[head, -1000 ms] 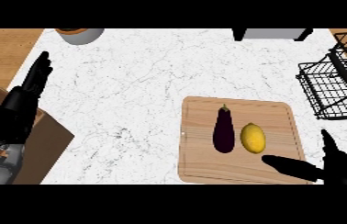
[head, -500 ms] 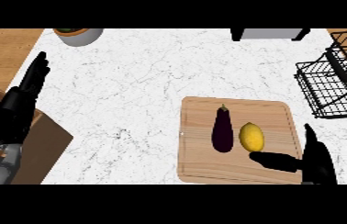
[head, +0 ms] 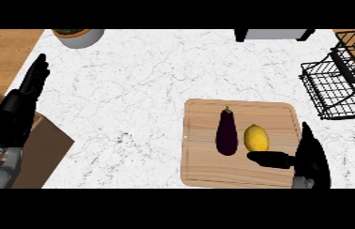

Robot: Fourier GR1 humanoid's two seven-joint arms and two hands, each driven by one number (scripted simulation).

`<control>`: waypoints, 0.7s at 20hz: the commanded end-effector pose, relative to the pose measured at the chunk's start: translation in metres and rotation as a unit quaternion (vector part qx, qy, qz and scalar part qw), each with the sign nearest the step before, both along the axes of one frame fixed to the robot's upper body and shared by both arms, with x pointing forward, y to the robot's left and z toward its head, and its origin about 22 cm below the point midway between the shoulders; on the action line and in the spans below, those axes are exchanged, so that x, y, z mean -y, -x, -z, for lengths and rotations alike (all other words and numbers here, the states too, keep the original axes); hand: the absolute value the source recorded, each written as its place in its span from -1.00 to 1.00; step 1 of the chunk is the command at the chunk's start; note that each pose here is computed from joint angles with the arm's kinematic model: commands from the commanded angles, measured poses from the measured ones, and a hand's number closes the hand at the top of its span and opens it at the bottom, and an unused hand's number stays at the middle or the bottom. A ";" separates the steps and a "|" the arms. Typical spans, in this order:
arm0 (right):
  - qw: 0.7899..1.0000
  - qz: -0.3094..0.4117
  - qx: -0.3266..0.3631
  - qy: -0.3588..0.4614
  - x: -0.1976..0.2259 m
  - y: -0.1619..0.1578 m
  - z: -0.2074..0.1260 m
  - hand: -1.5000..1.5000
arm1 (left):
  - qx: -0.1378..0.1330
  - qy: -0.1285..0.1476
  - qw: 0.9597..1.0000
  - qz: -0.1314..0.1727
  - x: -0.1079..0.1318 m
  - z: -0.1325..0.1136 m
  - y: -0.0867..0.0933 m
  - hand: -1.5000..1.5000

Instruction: Pick the lemon from the cutting board and place it in the tiered basket

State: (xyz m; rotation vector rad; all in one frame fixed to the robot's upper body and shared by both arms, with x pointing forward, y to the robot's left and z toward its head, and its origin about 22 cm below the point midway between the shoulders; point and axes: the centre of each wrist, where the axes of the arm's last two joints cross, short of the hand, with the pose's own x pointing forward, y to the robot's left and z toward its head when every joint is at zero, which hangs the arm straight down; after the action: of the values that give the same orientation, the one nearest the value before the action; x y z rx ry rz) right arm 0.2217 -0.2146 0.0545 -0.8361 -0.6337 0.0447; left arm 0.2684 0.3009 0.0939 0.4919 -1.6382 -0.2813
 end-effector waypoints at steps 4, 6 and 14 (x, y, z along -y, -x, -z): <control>0.992 0.065 -0.103 -0.027 -0.020 -0.011 0.001 -1.00 | -0.049 0.028 0.998 -0.012 0.005 0.045 0.005 0.00; 0.993 0.066 -0.095 -0.027 -0.024 -0.011 0.001 -1.00 | -0.049 0.028 0.998 -0.017 -0.006 0.043 0.009 0.00; 0.991 0.068 -0.115 -0.021 -0.011 -0.021 0.008 -1.00 | -0.051 0.034 0.998 -0.013 -0.002 0.036 0.005 0.00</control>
State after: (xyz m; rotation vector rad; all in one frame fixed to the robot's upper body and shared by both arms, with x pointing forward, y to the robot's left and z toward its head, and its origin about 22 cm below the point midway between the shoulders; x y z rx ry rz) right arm 0.2381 -0.2037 0.0396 -0.8210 -0.5550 0.0651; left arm 0.2684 0.3051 0.0932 0.4848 -1.6475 -0.2782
